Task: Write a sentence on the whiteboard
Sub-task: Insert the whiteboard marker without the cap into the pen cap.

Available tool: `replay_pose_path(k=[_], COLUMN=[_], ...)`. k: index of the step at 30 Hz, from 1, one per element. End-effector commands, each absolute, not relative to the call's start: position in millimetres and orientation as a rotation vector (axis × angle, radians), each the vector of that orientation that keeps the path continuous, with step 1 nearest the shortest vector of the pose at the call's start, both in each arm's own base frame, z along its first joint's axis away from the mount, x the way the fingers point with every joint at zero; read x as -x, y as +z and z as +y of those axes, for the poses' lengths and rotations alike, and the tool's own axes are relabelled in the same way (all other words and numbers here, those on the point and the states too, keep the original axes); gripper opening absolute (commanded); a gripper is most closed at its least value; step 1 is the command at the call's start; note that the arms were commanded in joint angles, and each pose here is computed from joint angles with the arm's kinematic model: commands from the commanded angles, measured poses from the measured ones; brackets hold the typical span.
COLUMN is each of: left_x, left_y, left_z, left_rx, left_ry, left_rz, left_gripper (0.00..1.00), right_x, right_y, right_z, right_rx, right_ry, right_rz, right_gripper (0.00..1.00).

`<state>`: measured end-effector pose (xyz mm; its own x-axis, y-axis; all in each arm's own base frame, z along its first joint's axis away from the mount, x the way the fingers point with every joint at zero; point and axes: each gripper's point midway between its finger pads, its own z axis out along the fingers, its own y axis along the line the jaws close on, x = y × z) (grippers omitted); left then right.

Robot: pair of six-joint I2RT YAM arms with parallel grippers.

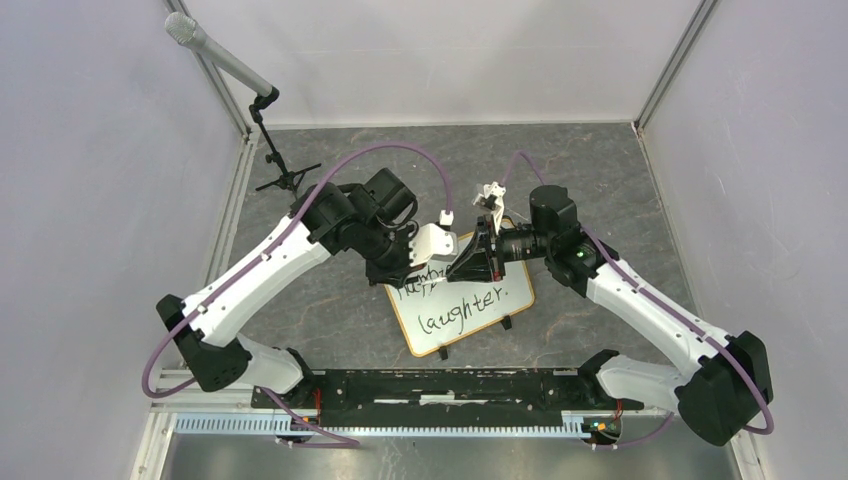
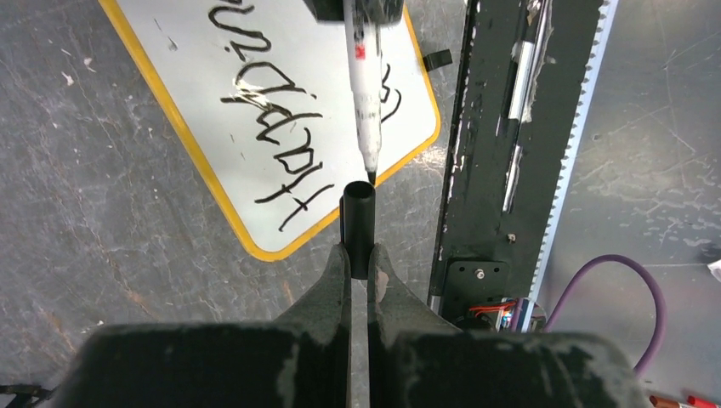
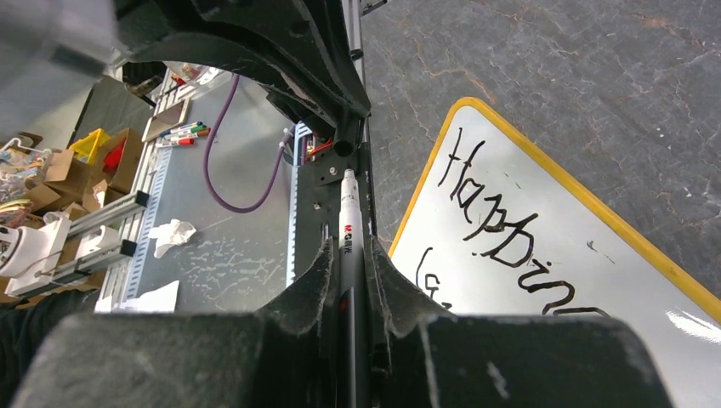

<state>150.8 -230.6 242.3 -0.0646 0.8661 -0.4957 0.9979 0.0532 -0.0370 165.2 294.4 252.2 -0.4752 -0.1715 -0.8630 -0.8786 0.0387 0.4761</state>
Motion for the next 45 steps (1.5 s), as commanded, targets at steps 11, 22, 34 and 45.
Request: replay_pose_path(k=[11,22,34,45], left_x=[-142.6,-143.5,-141.2,-137.4], left_y=[242.4,242.8,242.7,246.6], left_z=[-220.1,-225.5,-231.3,-236.6], left_rx=[-1.911,-1.91,-1.932,-1.936], left_ry=[-0.525,-0.545,-0.563,-0.599], left_rz=[1.962,1.965,1.95,1.934], left_gripper=[0.02,0.02,0.02,0.02], right_x=[-161.5,-159.9,-160.0,-162.7], right_y=[280.7,280.4,275.1,272.3], right_z=[296.0,299.9,300.9,301.8], right_rx=[1.112,1.113,1.107,1.102], right_ry=[1.479,1.495,1.49,1.483], right_rz=[1.603,1.603,1.62,1.63], right_gripper=[0.0,0.0,0.0,0.0])
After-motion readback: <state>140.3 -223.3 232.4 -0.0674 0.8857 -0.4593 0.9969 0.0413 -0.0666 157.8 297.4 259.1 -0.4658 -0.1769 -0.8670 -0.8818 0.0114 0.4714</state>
